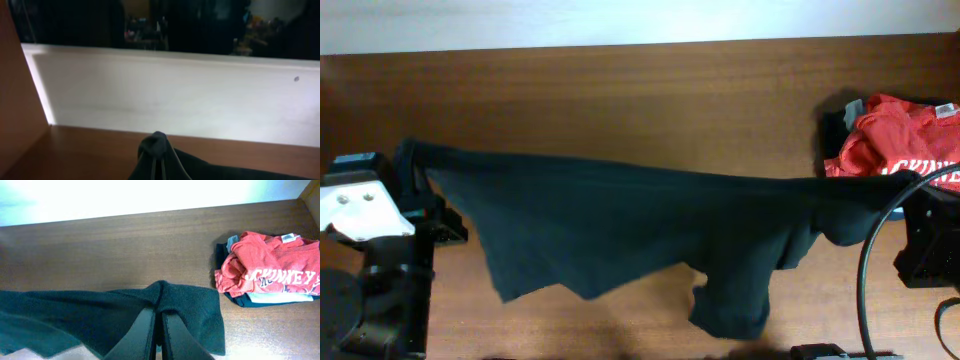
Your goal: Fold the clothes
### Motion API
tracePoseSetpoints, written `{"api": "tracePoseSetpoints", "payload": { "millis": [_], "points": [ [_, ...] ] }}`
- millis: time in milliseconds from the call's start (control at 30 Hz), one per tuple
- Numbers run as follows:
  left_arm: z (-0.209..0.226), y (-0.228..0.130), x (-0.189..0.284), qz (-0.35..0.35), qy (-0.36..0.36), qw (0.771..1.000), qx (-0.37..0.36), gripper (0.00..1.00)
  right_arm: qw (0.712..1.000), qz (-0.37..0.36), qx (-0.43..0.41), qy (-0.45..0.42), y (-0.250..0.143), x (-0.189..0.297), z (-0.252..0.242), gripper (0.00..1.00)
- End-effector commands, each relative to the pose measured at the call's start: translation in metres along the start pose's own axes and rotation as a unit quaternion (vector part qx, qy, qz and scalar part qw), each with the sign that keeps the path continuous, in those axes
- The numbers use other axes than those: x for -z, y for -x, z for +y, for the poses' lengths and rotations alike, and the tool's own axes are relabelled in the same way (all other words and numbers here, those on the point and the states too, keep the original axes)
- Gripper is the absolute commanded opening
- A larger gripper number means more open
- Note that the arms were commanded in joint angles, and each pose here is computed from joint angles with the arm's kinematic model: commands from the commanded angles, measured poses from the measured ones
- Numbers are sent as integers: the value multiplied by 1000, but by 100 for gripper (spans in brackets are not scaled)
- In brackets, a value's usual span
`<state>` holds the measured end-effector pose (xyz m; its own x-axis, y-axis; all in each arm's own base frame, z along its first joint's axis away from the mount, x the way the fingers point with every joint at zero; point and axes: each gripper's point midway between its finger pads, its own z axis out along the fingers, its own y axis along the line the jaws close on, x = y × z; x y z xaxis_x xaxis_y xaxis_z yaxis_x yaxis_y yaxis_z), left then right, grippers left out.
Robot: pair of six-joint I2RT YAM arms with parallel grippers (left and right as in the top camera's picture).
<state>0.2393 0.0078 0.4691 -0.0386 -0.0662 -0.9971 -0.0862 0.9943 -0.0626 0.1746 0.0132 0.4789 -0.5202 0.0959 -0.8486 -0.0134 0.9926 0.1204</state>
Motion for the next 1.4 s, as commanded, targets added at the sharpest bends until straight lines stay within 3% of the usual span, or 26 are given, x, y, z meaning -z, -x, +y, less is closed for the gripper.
{"api": "tracePoseSetpoints", "payload": {
  "millis": [0, 200, 433, 667, 933, 1367],
  "points": [
    [15, -5, 1, 12, 42, 999, 22, 1, 1000, 0, -1, -32, 3, -2, -11, 6],
    [32, -40, -23, 84, 109, 990, 22, 1, 998, 56, -3, -37, -1, -40, -14, 6],
    [33, -95, -74, 188, 138, 972, -12, 1, 986, 159, -7, -48, -18, -106, -21, 4],
    [34, -141, -115, 257, 162, 952, -26, 1, 975, 214, -7, -62, -25, -151, -28, 4],
    [43, -176, -154, 291, 183, 938, -34, 1, 965, 255, -9, -65, -30, -211, -32, 4],
    [42, -237, -228, 303, 188, 933, -36, 1, 957, 283, -10, -63, -47, -354, -42, 4]
  ]
}}
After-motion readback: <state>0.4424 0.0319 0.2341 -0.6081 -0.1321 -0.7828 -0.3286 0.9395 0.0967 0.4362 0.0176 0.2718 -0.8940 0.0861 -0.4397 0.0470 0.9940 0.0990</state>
